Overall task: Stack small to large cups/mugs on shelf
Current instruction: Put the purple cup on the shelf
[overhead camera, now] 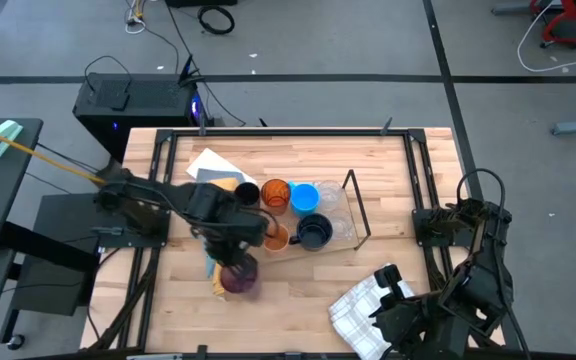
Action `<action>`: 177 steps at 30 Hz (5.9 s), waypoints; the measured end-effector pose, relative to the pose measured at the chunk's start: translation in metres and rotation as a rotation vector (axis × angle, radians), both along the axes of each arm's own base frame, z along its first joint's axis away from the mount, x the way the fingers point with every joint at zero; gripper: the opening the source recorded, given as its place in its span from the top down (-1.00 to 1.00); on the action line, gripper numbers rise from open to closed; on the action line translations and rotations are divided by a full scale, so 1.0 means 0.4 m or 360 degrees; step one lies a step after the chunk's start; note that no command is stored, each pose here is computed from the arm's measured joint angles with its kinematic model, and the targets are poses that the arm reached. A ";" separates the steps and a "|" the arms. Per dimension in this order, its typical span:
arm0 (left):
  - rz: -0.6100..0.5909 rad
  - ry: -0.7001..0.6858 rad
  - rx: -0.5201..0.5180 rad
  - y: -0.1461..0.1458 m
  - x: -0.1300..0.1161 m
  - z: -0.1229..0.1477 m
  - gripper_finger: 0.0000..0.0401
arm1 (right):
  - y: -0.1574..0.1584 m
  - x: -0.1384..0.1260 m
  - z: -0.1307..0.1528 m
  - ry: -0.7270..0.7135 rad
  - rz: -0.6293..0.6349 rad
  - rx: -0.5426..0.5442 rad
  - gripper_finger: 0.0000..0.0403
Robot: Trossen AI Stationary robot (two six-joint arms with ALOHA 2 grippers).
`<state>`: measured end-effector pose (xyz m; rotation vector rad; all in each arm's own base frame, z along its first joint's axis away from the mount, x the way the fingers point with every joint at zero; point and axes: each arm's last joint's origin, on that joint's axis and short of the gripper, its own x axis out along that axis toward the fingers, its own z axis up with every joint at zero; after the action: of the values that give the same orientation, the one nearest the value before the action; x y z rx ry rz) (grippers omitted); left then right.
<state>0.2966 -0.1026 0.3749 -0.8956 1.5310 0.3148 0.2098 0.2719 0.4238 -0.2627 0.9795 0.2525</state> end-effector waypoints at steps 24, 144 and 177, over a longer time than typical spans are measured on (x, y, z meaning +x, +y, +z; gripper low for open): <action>0.0232 -0.0085 0.0280 0.136 -0.075 0.009 0.94 | -0.009 0.014 0.001 -0.0022 -0.0004 -0.0015 0.63; 0.0182 0.0014 0.0253 0.218 -0.046 -0.104 0.77 | -0.014 0.020 0.001 -0.0023 0.0031 -0.0049 0.63; 0.0114 0.0114 0.0258 0.217 -0.014 -0.146 0.52 | -0.015 0.019 0.000 -0.0008 0.0020 -0.0046 0.63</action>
<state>0.2910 -0.0158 0.3165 -0.8193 1.5175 0.5207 0.2173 0.2658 0.4238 -0.2960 0.9771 0.2491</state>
